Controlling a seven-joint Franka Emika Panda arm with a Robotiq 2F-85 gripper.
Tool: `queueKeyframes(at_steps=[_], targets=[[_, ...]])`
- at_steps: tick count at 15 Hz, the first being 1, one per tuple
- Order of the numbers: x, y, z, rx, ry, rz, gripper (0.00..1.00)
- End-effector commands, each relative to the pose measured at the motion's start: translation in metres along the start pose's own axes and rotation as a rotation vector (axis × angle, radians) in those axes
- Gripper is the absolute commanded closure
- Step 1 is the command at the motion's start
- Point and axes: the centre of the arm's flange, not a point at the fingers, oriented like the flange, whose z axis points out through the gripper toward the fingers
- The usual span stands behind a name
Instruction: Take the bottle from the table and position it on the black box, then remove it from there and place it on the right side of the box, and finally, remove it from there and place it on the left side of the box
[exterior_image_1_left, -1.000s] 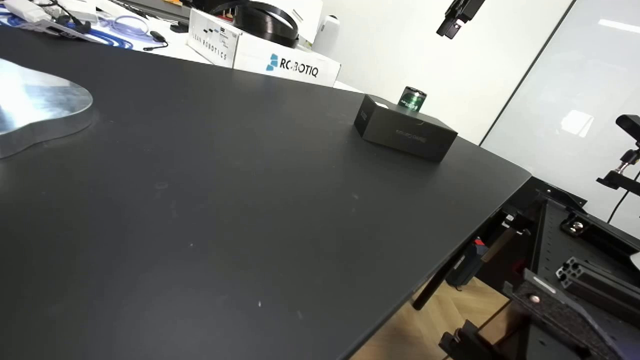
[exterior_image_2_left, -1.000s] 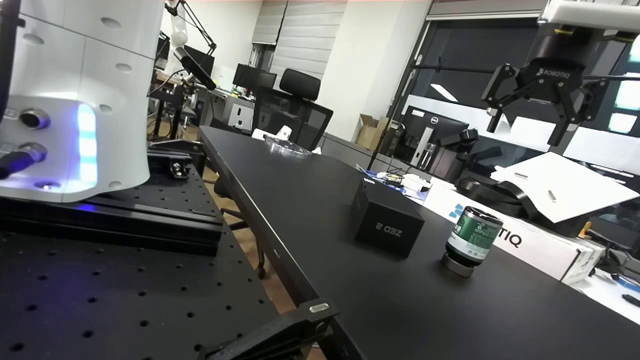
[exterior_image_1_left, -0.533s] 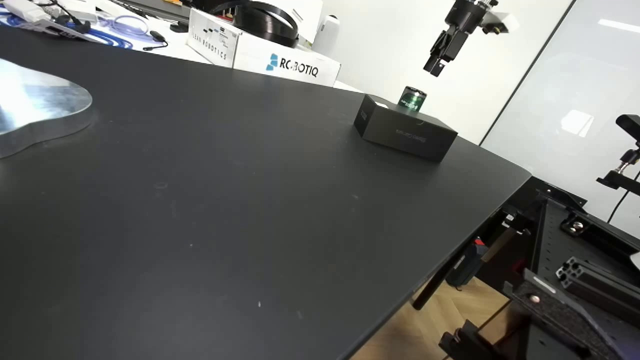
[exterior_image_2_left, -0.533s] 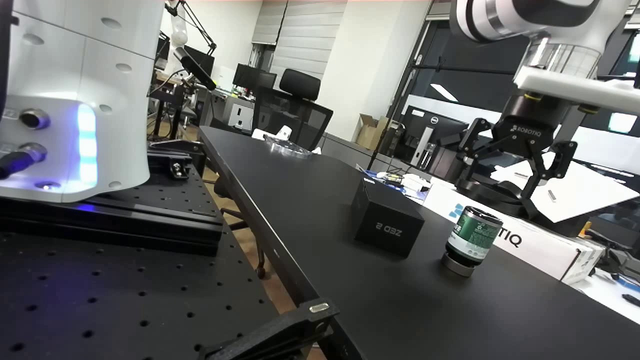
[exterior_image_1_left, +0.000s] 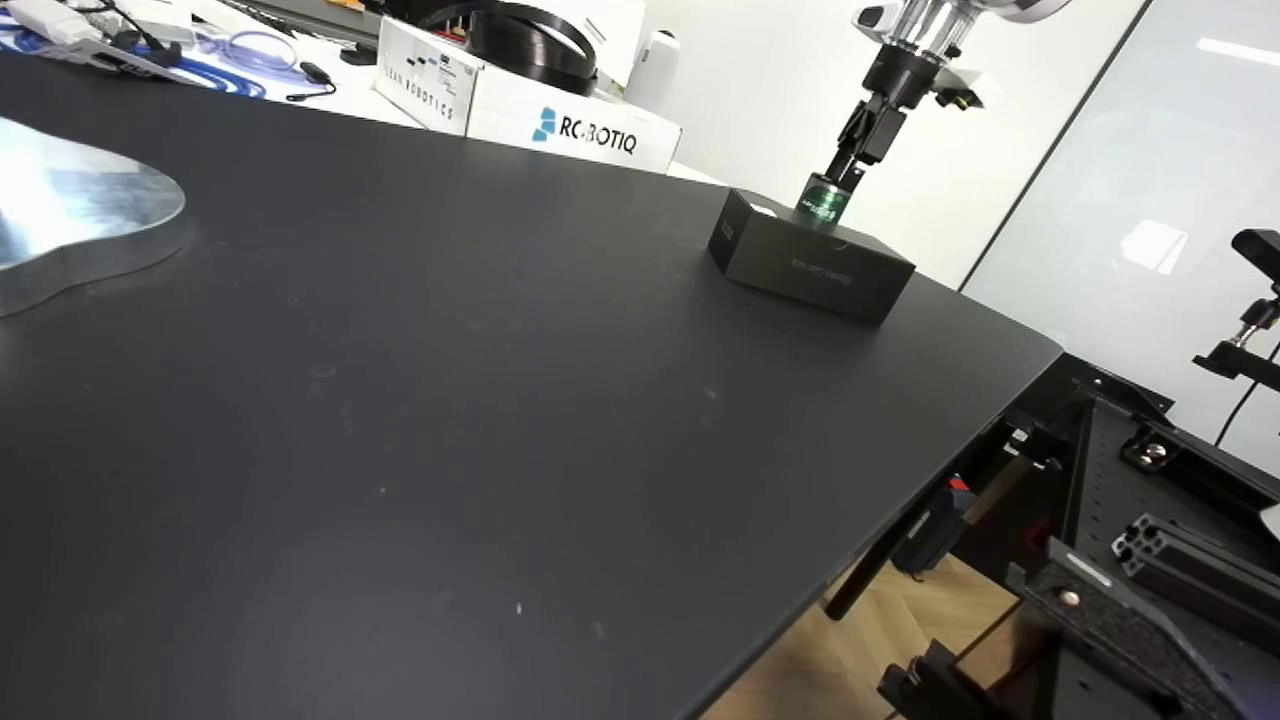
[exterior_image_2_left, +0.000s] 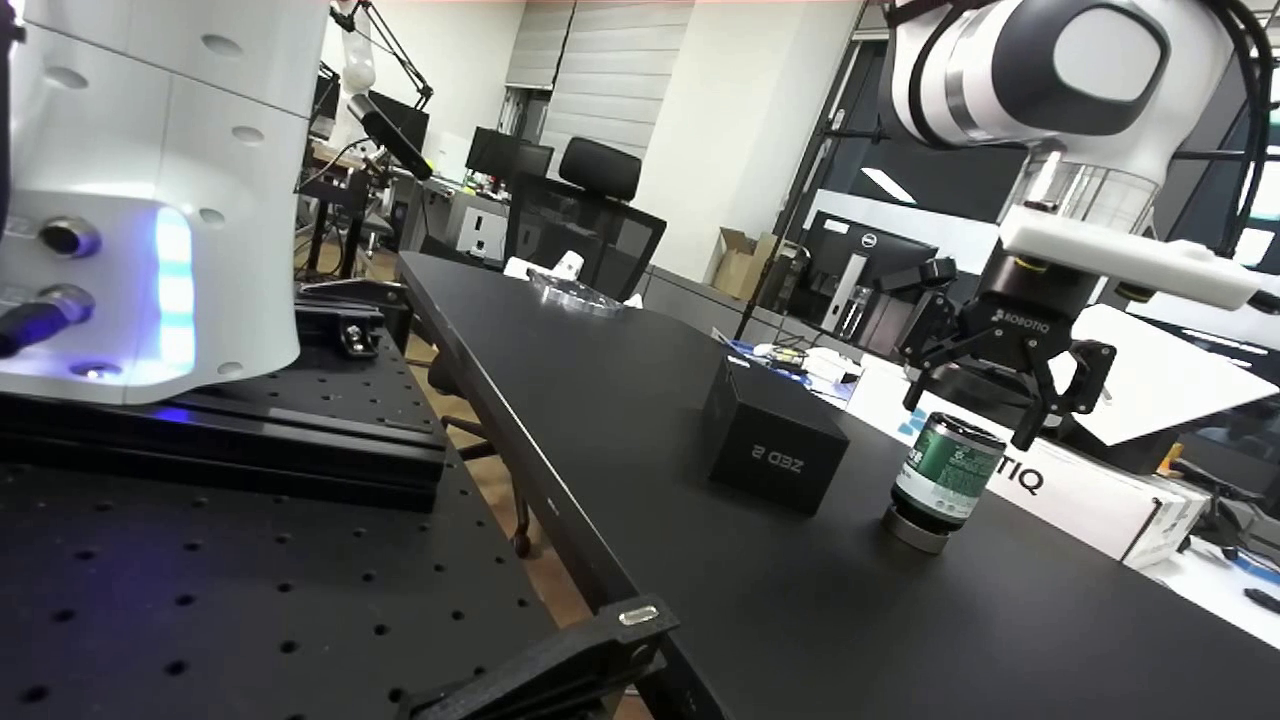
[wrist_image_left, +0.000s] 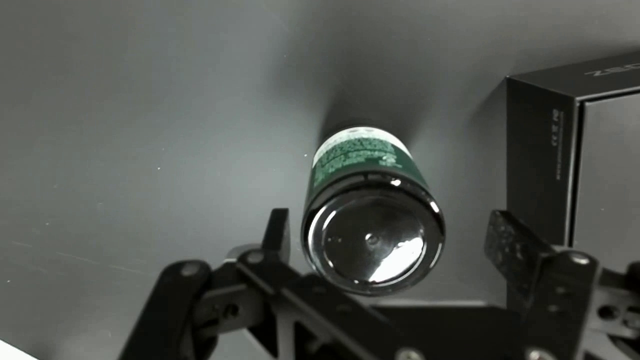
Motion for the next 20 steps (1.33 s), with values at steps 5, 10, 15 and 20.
queueKeyframes(at_steps=[5,10,15,20], targets=[[0.005,0.011,0.013,-0.028,-0.010,0.011,0.27],[0.008,0.005,-0.009,-0.047,0.010,0.000,0.55],[0.019,-0.021,-0.080,-0.104,0.075,-0.044,0.55],[0.026,-0.071,-0.139,-0.140,0.144,-0.114,0.55]])
